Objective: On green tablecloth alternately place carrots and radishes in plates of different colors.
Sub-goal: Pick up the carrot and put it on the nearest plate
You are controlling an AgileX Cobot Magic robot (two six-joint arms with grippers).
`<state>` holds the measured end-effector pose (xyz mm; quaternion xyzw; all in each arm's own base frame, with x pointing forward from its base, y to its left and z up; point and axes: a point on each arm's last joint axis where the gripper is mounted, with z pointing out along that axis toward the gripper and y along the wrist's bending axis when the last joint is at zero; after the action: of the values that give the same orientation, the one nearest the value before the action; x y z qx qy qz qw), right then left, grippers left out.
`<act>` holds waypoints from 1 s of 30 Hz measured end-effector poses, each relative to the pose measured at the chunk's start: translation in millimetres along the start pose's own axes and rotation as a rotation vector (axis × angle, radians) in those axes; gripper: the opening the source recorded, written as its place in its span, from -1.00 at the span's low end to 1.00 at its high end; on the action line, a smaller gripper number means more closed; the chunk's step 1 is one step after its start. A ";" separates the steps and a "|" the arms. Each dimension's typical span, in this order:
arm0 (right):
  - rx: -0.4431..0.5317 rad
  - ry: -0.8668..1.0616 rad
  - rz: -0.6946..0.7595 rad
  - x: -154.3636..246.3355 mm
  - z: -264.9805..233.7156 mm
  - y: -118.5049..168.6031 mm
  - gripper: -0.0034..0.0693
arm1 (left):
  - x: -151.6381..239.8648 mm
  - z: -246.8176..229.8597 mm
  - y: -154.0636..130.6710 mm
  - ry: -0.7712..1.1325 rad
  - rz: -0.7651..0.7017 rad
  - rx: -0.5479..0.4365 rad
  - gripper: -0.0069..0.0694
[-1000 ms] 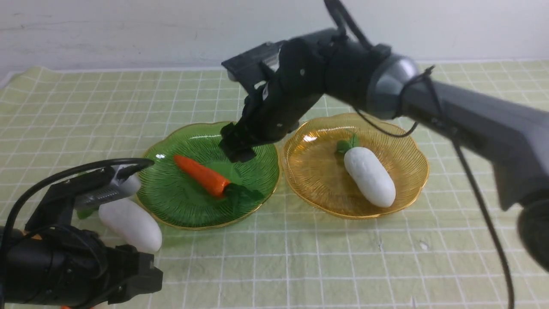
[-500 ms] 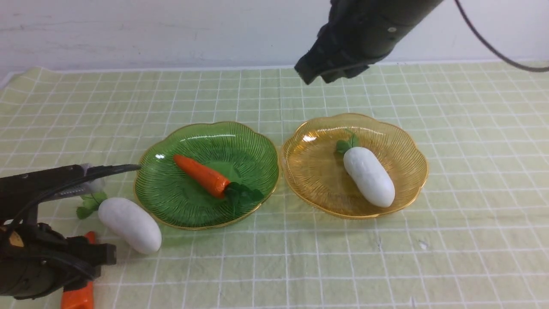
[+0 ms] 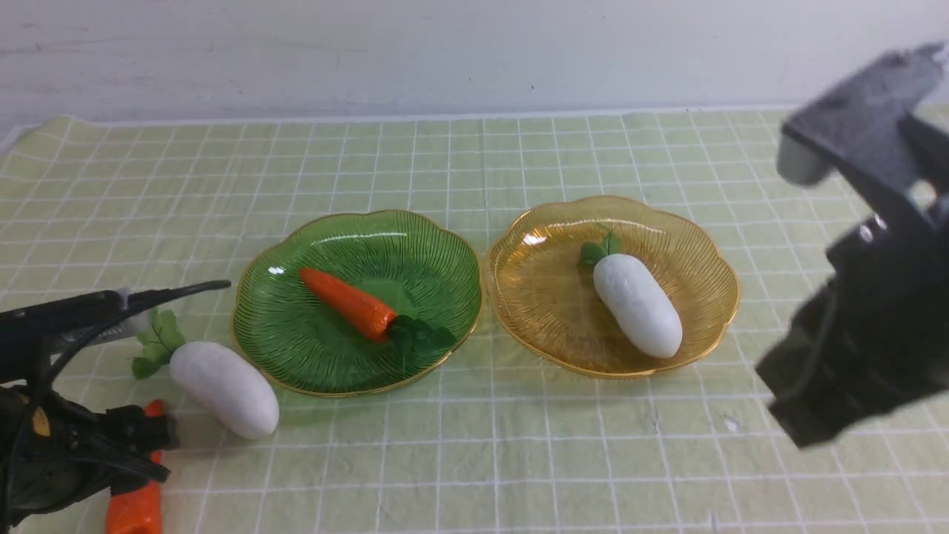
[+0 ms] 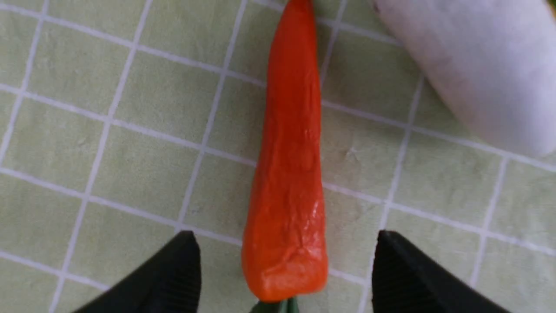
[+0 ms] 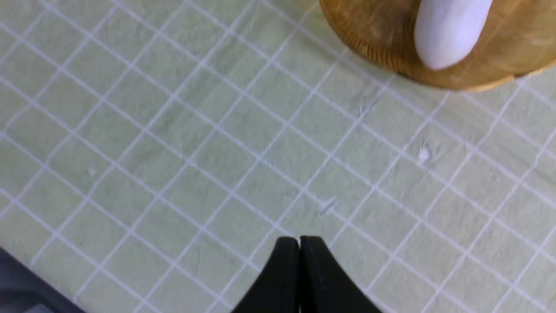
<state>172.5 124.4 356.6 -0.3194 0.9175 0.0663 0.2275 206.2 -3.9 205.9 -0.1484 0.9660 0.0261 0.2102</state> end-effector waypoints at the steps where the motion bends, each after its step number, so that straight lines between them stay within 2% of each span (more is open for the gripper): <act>1: -0.001 0.015 0.002 8.6 2.4 0.4 -0.94 | -1.1 7.6 -0.5 0.012 0.022 -0.017 0.44; 5: -0.003 0.061 0.002 33.0 10.6 1.5 -0.94 | -3.5 36.8 -3.8 0.057 0.083 -0.055 0.44; 9: -0.003 0.078 0.002 40.7 14.1 1.9 -0.94 | -1.3 54.6 -5.8 0.103 0.104 -0.069 0.40; 11: -0.003 0.078 0.002 41.4 14.3 1.9 -0.94 | 1.2 63.4 -6.0 0.140 0.115 -0.084 0.23; 13: -0.003 0.075 0.002 41.3 14.1 1.9 -0.94 | 0.3 64.2 -6.3 0.142 0.116 -0.085 0.01; 15: -0.003 0.074 0.002 41.2 14.1 1.9 -0.94 | 0.5 63.7 -5.5 0.151 0.119 -0.096 -0.04; 19: -0.002 0.074 0.002 41.2 14.1 1.7 -0.94 | -2.9 50.0 -0.6 0.194 0.106 -0.157 -0.04; 22: 0.012 0.056 -0.005 39.6 14.2 0.5 -0.94 | -24.3 19.4 -0.3 0.164 0.063 -0.190 -0.04; 26: 0.042 -0.001 -0.020 34.3 14.3 -2.3 -0.95 | -53.5 -17.8 -7.0 0.091 -0.019 -0.151 -0.04; 30: 0.058 -0.054 -0.026 29.5 14.1 -3.6 -0.95 | -83.5 -39.5 -27.6 0.032 -0.117 0.005 -0.04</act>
<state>159.6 108.9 330.6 -0.3228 0.9083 0.0455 0.2624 271.1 -11.7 276.7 -0.2043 0.9590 0.0089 0.1964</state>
